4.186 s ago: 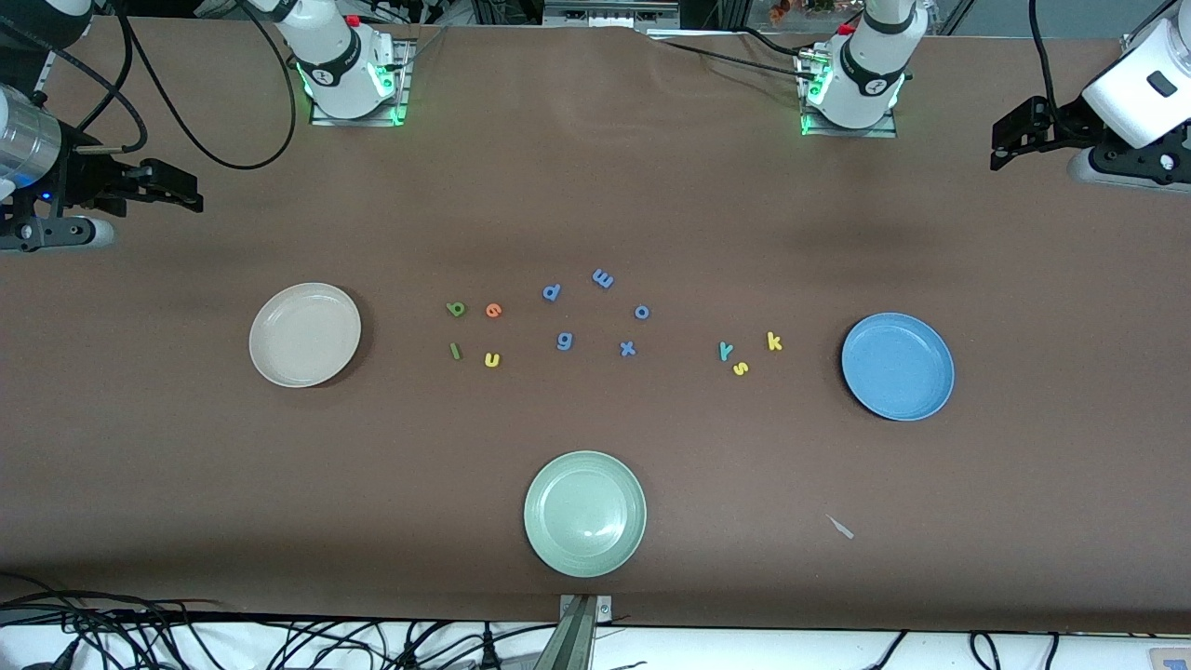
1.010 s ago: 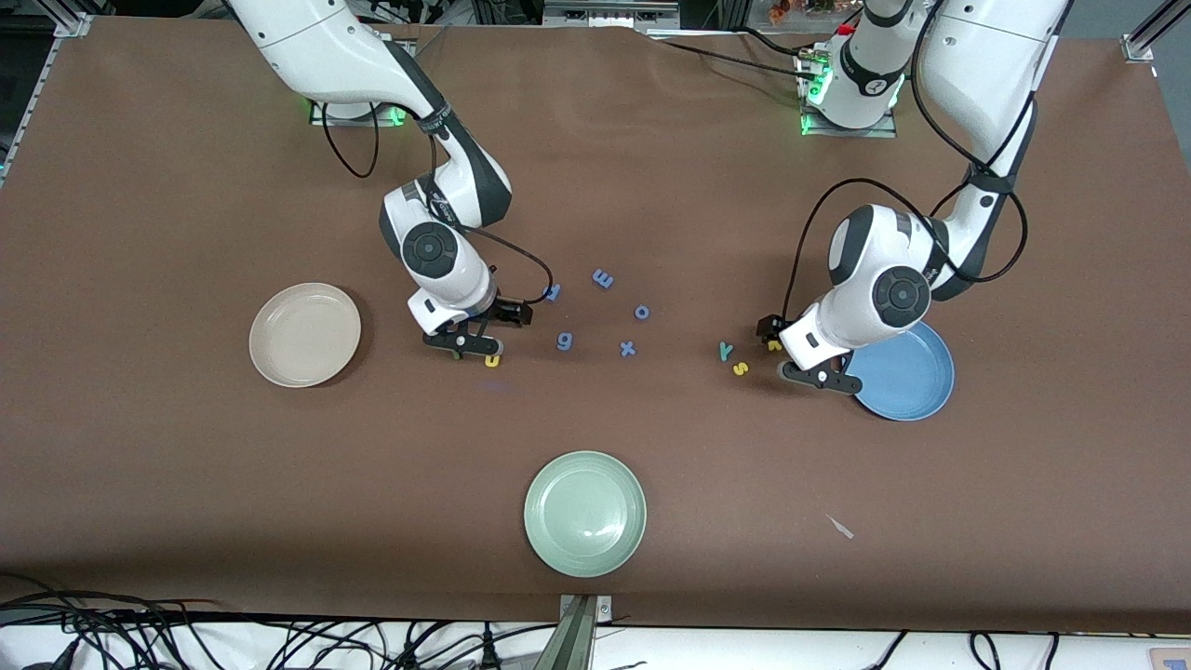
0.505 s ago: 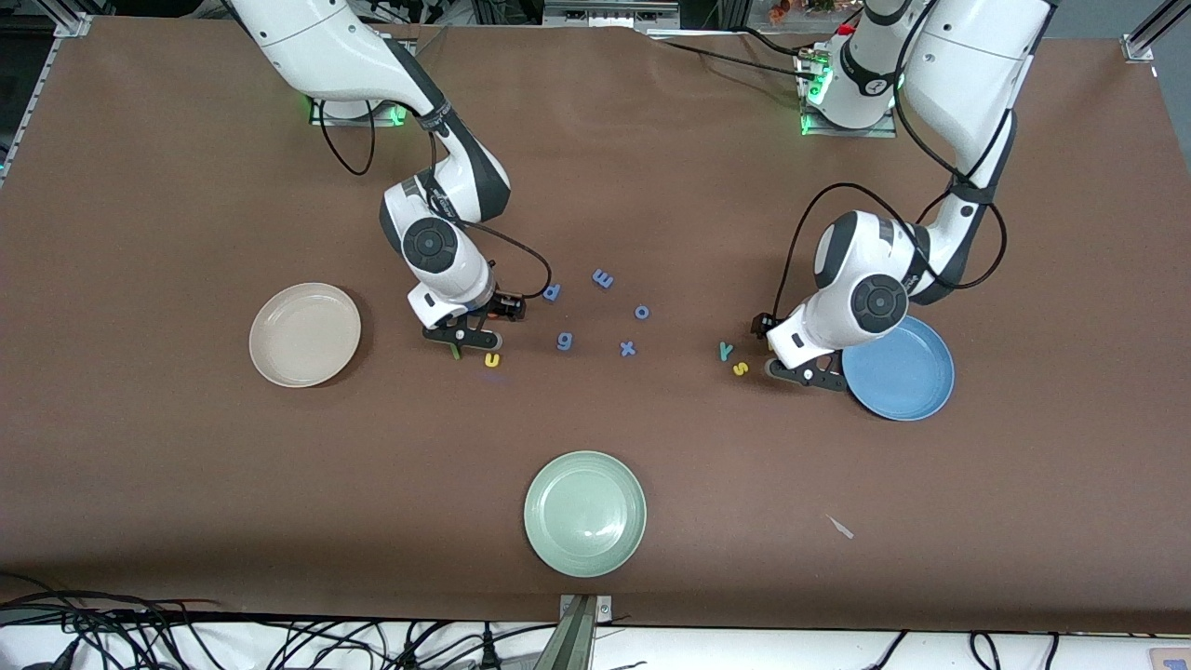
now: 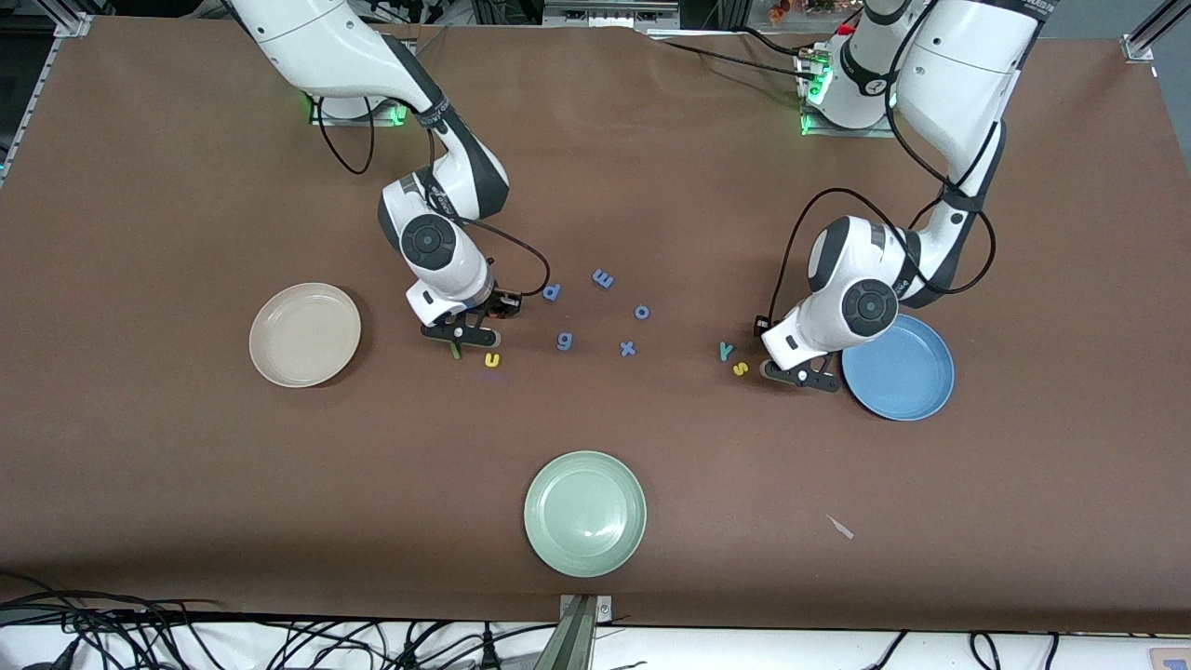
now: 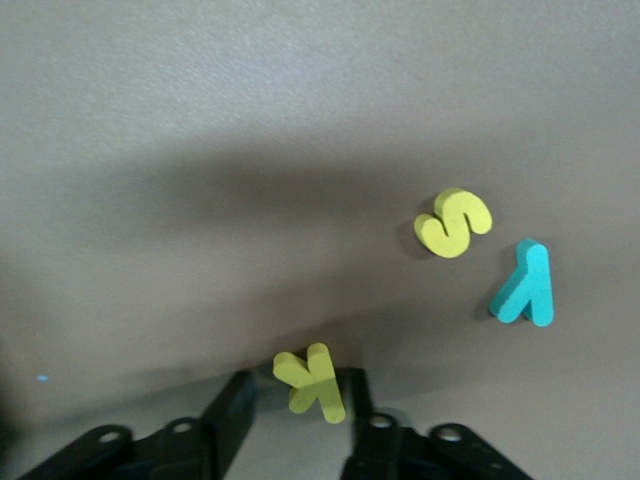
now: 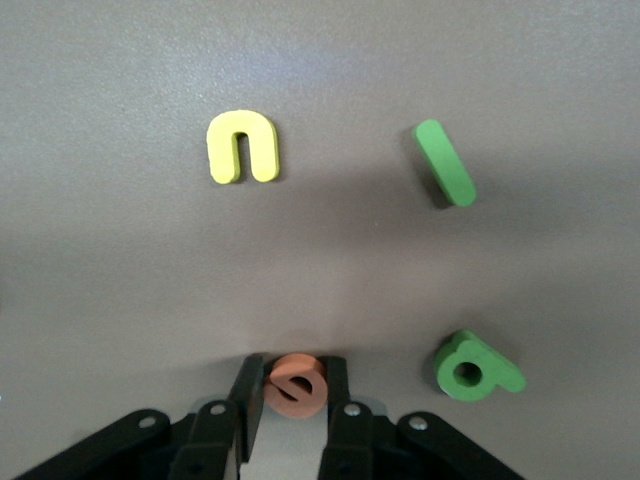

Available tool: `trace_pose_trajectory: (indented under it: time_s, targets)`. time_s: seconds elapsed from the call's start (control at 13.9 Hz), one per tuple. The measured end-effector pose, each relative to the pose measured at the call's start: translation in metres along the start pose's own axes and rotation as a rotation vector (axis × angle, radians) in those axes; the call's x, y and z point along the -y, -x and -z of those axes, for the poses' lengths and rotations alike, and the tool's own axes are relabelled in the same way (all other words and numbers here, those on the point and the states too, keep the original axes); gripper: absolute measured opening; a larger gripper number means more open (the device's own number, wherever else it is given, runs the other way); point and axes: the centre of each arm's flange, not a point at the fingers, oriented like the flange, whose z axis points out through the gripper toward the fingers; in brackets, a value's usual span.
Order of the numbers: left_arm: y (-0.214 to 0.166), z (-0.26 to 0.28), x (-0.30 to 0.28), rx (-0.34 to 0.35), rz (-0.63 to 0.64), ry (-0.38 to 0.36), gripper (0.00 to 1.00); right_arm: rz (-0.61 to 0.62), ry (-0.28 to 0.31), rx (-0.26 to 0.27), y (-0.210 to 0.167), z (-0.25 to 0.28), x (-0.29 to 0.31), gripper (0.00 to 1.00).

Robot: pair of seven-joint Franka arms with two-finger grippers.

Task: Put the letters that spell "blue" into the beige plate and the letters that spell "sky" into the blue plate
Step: 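Carry the orange e to the white plate while the left gripper drops k in blue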

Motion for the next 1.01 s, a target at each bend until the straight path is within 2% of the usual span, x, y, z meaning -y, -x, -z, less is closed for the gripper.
trace_pose_trajectory:
  time_s: [0.07,0.22,0.36,0.51,0.72,0.87,1.01]
  targets:
    - [0.0,0.0,0.001,-0.001,0.001,-0.001,0.3,0.0,-0.002,-0.003,-0.001,0.001,0.0,0.29]
    - [-0.001,0.003,0.0,-0.004,-0.001,-0.001,0.25,-0.01,-0.006,-0.011,-0.01,0.022,-0.002,0.29]
    - [-0.001,0.004,0.0,-0.008,-0.001,-0.001,0.24,0.001,0.029,0.041,-0.033,0.071,-0.022,0.29]
    - [-0.006,0.015,0.008,-0.033,0.013,-0.002,0.24,0.036,0.047,0.06,-0.06,0.118,-0.054,0.29]
    - [-0.005,0.066,0.054,-0.05,0.034,0.01,0.24,0.139,0.073,0.075,-0.089,0.155,-0.114,0.29]
    - [0.003,0.097,0.097,-0.062,-0.009,0.019,0.24,0.197,0.086,0.084,-0.105,0.167,-0.158,0.29]
    - [0.012,0.103,0.138,-0.061,-0.06,0.026,0.24,0.224,0.068,0.11,-0.115,0.165,-0.203,0.29]
